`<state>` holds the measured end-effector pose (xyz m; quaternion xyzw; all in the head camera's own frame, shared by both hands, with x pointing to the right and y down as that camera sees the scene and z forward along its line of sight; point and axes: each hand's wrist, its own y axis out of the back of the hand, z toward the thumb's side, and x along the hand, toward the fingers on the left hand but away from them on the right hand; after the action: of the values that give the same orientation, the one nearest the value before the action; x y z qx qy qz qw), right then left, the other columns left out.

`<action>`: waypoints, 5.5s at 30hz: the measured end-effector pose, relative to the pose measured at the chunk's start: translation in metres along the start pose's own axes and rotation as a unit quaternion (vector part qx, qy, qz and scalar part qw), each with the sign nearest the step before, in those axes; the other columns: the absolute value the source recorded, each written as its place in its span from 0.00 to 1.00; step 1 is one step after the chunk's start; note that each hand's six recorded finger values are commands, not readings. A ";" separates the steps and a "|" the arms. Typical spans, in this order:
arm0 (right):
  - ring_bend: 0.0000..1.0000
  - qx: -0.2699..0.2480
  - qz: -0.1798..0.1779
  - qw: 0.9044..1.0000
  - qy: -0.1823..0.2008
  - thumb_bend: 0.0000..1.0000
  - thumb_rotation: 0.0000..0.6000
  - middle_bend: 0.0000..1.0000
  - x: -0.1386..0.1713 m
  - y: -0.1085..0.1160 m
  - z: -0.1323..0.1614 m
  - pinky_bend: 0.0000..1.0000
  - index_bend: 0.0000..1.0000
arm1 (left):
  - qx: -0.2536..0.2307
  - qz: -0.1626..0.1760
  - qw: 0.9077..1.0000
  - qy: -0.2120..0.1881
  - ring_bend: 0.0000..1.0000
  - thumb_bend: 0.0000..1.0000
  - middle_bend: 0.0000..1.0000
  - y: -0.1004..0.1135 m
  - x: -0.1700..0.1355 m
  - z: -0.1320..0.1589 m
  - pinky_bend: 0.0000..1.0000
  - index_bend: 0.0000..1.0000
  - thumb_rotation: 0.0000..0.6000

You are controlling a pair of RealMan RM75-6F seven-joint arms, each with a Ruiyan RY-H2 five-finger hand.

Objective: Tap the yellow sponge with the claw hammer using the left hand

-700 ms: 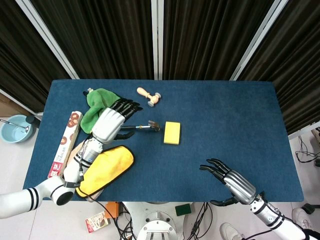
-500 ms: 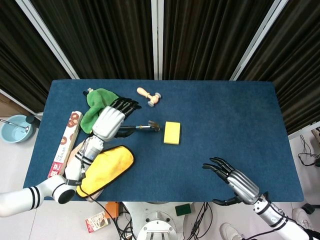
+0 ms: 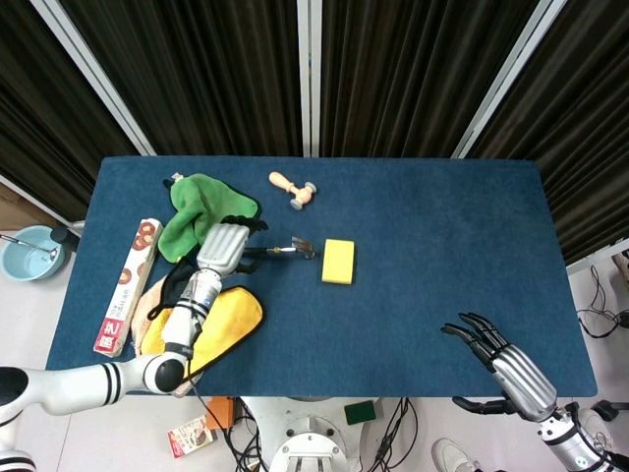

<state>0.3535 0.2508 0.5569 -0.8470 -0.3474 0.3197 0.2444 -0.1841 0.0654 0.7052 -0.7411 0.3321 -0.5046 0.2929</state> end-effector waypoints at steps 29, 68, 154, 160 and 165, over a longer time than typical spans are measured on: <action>0.00 -0.018 -0.015 0.999 -0.035 0.13 1.00 0.15 0.010 0.003 -0.023 0.00 0.07 | 0.026 -0.058 0.995 0.074 0.23 0.40 0.34 -0.063 0.050 0.038 0.27 0.37 1.00; 0.00 -0.029 -0.021 0.998 -0.047 0.13 1.00 0.15 0.012 0.005 -0.032 0.00 0.07 | 0.044 -0.055 0.995 0.070 0.40 0.67 0.53 -0.064 0.054 0.036 0.38 0.57 1.00; 0.00 -0.025 -0.028 0.997 -0.070 0.13 1.00 0.16 0.014 0.007 -0.032 0.00 0.07 | -0.022 0.031 0.989 -0.143 0.89 1.00 0.88 -0.063 0.053 0.064 0.92 0.89 1.00; 0.00 -0.023 -0.034 0.997 -0.070 0.13 1.00 0.16 0.015 0.010 -0.031 0.00 0.07 | 0.001 0.029 0.989 -0.142 0.89 1.00 0.88 -0.079 0.056 0.065 0.92 0.89 1.00; 0.00 -0.019 -0.044 0.997 -0.066 0.13 1.00 0.16 0.017 0.014 -0.028 0.00 0.07 | -0.031 0.065 0.984 -0.164 0.89 1.00 0.88 -0.056 0.051 0.072 0.92 0.89 1.00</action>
<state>0.3895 0.2492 0.5606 -0.8127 -0.4054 0.3571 0.2184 -0.0916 0.0663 0.7538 -0.7992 0.3423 -0.3462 0.3524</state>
